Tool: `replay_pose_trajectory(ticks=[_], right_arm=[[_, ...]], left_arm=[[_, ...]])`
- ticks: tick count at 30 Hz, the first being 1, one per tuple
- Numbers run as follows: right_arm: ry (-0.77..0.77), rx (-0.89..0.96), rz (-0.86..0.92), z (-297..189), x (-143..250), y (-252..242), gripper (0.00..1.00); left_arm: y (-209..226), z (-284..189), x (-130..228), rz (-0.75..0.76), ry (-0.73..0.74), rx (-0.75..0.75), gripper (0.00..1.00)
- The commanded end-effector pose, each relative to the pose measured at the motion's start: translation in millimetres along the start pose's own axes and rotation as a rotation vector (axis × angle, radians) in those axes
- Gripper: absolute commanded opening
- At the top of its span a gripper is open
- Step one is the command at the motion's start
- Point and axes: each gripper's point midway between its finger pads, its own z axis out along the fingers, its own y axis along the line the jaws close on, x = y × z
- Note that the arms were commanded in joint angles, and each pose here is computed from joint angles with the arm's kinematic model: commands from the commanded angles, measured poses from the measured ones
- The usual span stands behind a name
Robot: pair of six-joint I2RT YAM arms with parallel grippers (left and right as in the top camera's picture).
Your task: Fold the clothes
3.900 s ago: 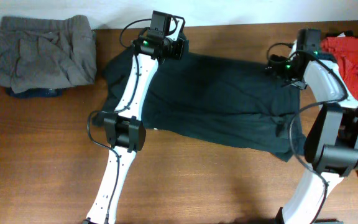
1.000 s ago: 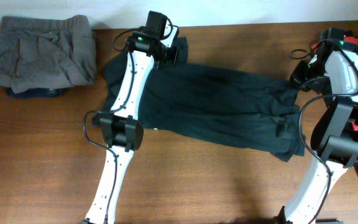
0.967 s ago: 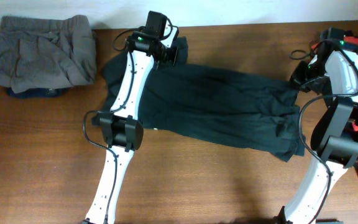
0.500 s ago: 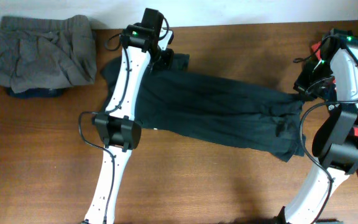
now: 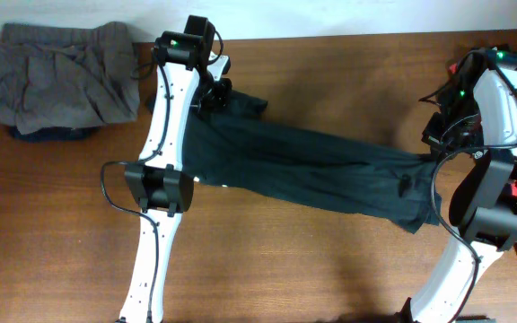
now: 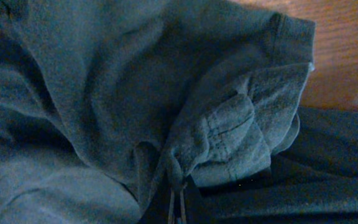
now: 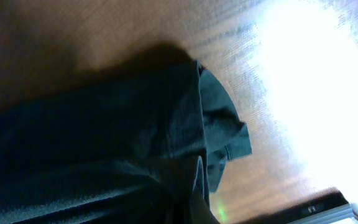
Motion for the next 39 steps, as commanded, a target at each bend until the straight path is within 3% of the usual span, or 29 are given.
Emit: replay_pose_trajectory(ticks=[1, 12, 14, 23, 30, 32, 36, 38, 39], right_arm=[[-0.067, 0.101, 0.028, -19.6, -0.7, -26.1, 0.04], [0.009, 0.196, 0.01, -21.7, 20.3, -42.3, 0.04], [0.007, 0.196, -0.007, -21.8, 21.7, -36.9, 0.04], [0.003, 0.201, -0.182, -20.3, 39.8, 11.2, 0.04], [-0.001, 0.209, -0.216, -20.1, 44.3, 20.9, 0.04], [0.0, 0.209, -0.218, -20.2, 43.8, 20.0, 0.05], [0.0, 0.211, -0.216, -20.4, 41.9, 16.0, 0.12], [-0.001, 0.216, -0.22, -20.6, 40.9, 14.0, 0.29], [0.0, 0.215, -0.224, -20.6, 40.4, 12.9, 0.31]], left_arm=[[35.0, -33.7, -4.1, -0.029, -0.053, -0.129, 0.01], [54.6, -44.0, -4.7, -0.031, -0.064, -0.252, 0.03], [54.1, -44.8, -4.9, -0.031, -0.066, -0.25, 0.07], [40.6, -79.0, -9.4, -0.024, -0.132, -0.211, 0.06], [41.4, -74.8, -6.0, -0.026, -0.109, -0.211, 0.07], [41.9, -72.1, -4.6, -0.026, -0.098, -0.211, 0.11], [42.4, -69.5, -3.2, -0.027, -0.088, -0.211, 0.2], [42.3, -69.7, -3.2, -0.016, -0.087, -0.212, 0.29], [42.4, -69.7, -3.2, -0.003, -0.085, -0.213, 0.33]])
